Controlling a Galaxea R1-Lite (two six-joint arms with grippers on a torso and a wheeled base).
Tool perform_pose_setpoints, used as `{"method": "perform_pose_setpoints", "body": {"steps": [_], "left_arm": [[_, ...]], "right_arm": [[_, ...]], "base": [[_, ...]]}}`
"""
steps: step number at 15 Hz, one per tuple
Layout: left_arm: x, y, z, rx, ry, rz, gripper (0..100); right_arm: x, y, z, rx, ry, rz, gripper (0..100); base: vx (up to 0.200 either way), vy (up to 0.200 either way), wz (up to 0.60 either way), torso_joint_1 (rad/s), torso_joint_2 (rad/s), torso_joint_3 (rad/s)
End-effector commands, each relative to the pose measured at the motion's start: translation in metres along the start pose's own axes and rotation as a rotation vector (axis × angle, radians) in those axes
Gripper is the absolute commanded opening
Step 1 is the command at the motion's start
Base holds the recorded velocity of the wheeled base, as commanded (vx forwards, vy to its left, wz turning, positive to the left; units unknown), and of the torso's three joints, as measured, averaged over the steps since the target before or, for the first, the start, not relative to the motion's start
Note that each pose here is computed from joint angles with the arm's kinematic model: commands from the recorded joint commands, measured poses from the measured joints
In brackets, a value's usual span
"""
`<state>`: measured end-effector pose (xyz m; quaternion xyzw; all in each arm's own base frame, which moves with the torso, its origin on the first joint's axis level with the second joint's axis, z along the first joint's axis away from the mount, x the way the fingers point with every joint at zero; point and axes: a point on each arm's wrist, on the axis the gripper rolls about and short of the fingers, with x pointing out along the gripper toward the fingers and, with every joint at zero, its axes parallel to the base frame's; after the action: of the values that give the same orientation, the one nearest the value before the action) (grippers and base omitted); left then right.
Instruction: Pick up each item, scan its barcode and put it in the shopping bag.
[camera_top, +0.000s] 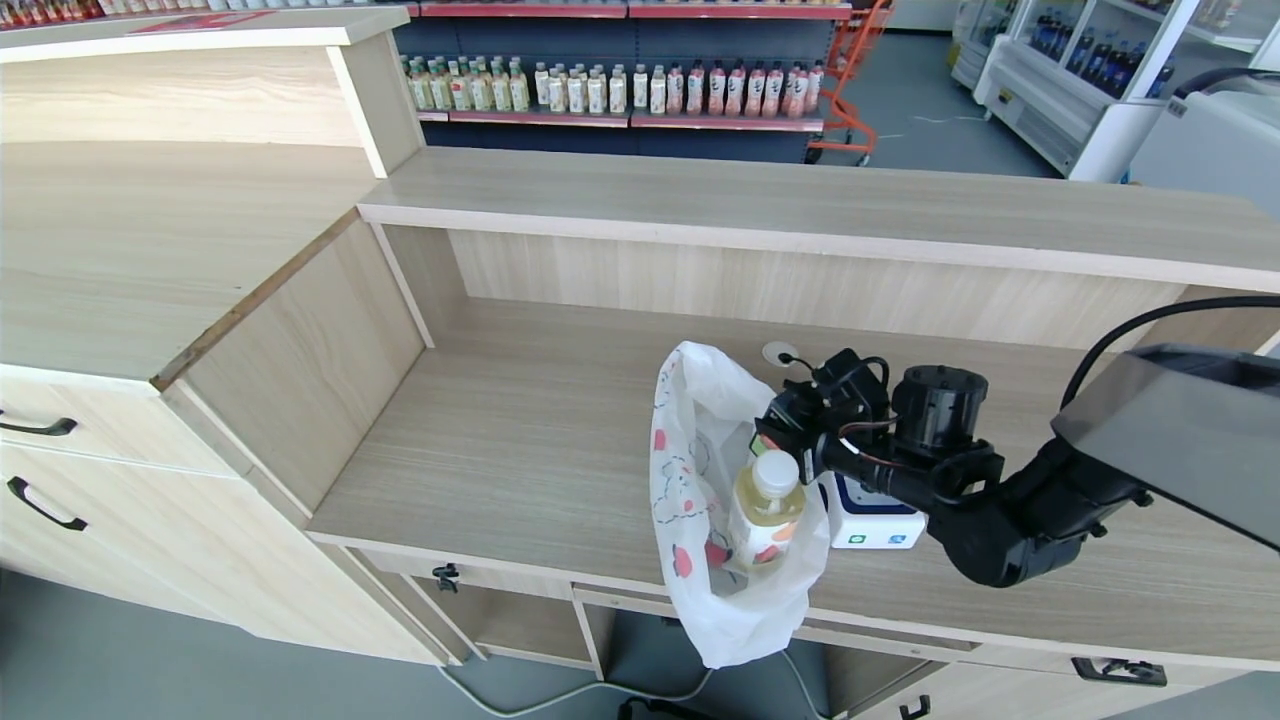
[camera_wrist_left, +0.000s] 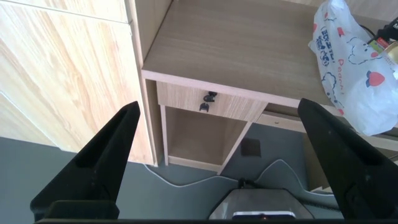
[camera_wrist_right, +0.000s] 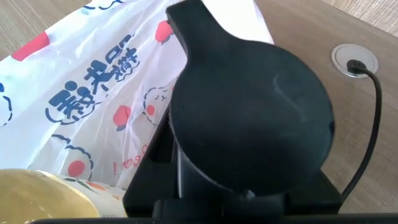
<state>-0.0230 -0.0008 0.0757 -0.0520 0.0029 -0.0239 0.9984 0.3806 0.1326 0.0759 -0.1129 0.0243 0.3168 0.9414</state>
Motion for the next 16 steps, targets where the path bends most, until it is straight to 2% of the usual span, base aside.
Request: {"method": "perform_pose_setpoints", "body": {"steps": [1,5,16], "left_arm": [[0.0,0.0,0.0,0.0,0.0,0.0,100],[0.0,0.0,0.0,0.0,0.0,0.0,100],[0.0,0.0,0.0,0.0,0.0,0.0,100]], "right_arm": [[0.004,0.003,-0.009,0.004,0.019,0.011,0],[0.004,0.004,-0.013,0.004,0.033,0.013,0],[-0.007,-0.014,-0.025,0.011,0.076,-0.036,0]], "base": [[0.0,0.0,0.0,0.0,0.0,0.0],[0.0,0.0,0.0,0.0,0.0,0.0],[0.0,0.0,0.0,0.0,0.0,0.0]]}}
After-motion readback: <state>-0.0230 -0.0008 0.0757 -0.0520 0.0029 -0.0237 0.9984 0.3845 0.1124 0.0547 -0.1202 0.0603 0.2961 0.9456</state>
